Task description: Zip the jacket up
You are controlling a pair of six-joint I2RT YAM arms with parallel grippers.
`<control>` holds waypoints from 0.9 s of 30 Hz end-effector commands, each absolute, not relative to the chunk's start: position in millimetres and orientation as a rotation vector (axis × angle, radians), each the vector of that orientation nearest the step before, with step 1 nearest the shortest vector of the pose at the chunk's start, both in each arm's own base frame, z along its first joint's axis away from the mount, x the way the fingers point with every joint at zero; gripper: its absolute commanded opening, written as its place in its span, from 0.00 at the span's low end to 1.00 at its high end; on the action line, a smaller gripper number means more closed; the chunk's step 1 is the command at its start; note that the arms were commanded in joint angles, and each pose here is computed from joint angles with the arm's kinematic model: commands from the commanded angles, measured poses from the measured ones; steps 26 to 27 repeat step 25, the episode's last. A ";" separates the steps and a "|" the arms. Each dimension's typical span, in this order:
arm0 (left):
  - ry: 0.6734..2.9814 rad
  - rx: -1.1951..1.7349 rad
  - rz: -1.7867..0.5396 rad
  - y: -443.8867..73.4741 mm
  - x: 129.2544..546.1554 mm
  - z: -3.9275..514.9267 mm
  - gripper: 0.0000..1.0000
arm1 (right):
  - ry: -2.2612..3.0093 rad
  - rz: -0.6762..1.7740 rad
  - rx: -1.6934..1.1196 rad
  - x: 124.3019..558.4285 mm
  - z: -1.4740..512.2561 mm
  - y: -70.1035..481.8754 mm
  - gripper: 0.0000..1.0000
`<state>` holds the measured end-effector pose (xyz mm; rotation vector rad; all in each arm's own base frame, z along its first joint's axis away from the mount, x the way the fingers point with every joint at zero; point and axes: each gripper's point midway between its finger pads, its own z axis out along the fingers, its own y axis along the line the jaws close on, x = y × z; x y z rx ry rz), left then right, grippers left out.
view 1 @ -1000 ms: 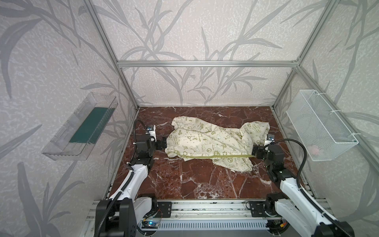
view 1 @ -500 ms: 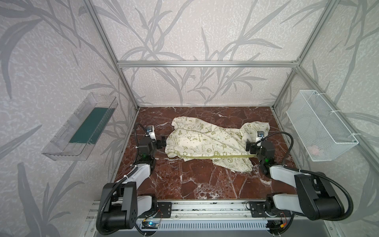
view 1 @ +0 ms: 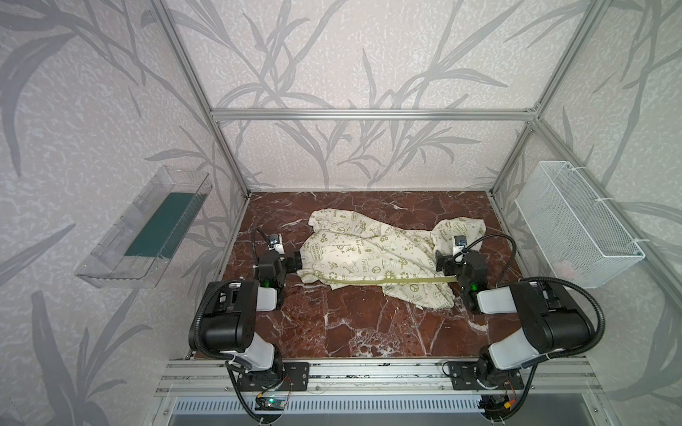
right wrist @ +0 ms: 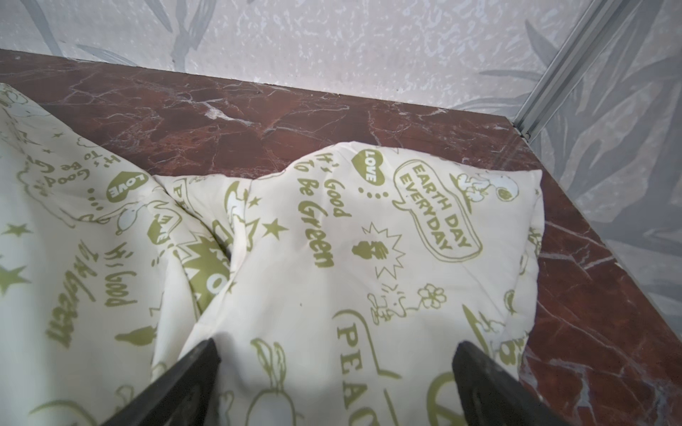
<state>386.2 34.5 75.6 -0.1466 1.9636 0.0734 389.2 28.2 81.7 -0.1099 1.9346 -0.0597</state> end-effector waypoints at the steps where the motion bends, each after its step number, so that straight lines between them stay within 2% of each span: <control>1: 1.885 -0.154 0.090 38.9 396.5 94.3 0.99 | 1.939 -0.060 -0.115 396.8 91.0 29.4 0.99; 27: 1.888 -0.122 0.090 33.4 396.0 94.7 0.99 | 1.941 -0.043 -0.134 398.3 90.0 32.6 0.99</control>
